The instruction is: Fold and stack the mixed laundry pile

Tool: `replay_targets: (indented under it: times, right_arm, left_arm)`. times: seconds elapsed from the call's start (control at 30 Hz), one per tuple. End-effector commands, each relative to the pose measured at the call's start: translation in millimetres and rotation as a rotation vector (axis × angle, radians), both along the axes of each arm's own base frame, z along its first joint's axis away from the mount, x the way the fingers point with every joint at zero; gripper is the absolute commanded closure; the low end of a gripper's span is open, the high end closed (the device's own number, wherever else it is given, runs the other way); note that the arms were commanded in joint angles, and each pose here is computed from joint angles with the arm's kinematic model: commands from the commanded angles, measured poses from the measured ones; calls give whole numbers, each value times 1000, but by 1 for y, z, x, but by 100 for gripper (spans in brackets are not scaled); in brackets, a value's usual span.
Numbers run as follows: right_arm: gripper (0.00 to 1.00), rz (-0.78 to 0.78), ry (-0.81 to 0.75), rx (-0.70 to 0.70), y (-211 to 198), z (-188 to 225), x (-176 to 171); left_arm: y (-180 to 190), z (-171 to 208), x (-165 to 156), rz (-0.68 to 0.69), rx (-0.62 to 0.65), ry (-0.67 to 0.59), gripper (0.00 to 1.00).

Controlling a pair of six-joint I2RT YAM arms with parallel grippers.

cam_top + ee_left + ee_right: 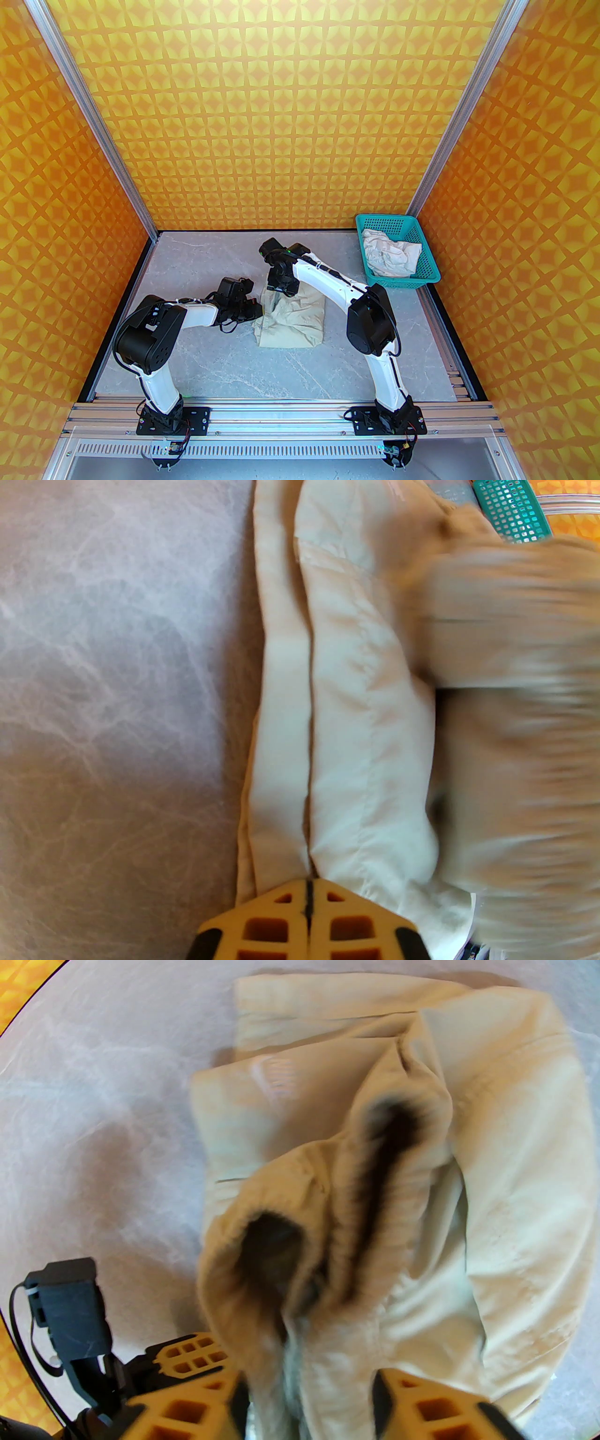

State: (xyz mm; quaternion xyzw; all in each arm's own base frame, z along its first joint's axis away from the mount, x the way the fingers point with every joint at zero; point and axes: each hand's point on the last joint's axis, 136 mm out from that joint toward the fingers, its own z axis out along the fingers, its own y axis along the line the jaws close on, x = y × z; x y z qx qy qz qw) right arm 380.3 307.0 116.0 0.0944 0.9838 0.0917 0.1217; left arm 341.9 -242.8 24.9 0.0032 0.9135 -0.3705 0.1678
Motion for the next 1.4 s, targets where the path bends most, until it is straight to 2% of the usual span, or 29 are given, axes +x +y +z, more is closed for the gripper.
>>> replay_targets:
  times: [0.0, 0.13, 0.23, 0.33, 0.43, 0.6, 0.73, 0.87, 1.03, 1.13, 1.2, 1.37]
  right_arm:
    - [47, 33, -13, 86, 20, 10, 1]
    - [46, 78, -56, 131, 20, 37, -4]
    - [42, 114, -95, 141, 3, 51, -11]
    - [41, 138, -113, 154, -24, 46, -16]
    - [46, 164, -108, 184, -50, 32, -18]
    - [58, 136, -101, 199, -90, 6, -1]
    - [61, 126, -74, 252, -97, -15, 17]
    - [61, 138, -46, 246, -96, -42, 29]
    - [56, 139, 7, 202, -109, -75, 24]
    - [50, 152, 7, 197, -115, -69, 18]
    - [44, 168, -25, 195, -117, -53, 14]
    - [28, 245, -145, 241, -115, 0, -1]
  left_arm:
    - [8, 8, -5, 6, -3, 12, 100]
    - [27, 24, 1, 32, 32, -23, 100]
    - [45, 39, 1, 47, 92, -53, 100]
    - [52, 57, -2, 23, 143, -96, 99]
    - [34, 86, -6, -40, 113, -162, 98]
    - [-28, 117, -15, -184, 59, -227, 97]
    - [-62, 101, -12, -236, 52, -202, 98]
    - [-66, 63, -6, -226, 83, -137, 100]
    - [-44, 12, -10, -163, 116, -36, 100]
    - [-33, 3, -15, -145, 122, -19, 100]
    - [-30, 9, -16, -145, 120, -31, 100]
    - [-31, 53, -13, -154, 94, -111, 89]
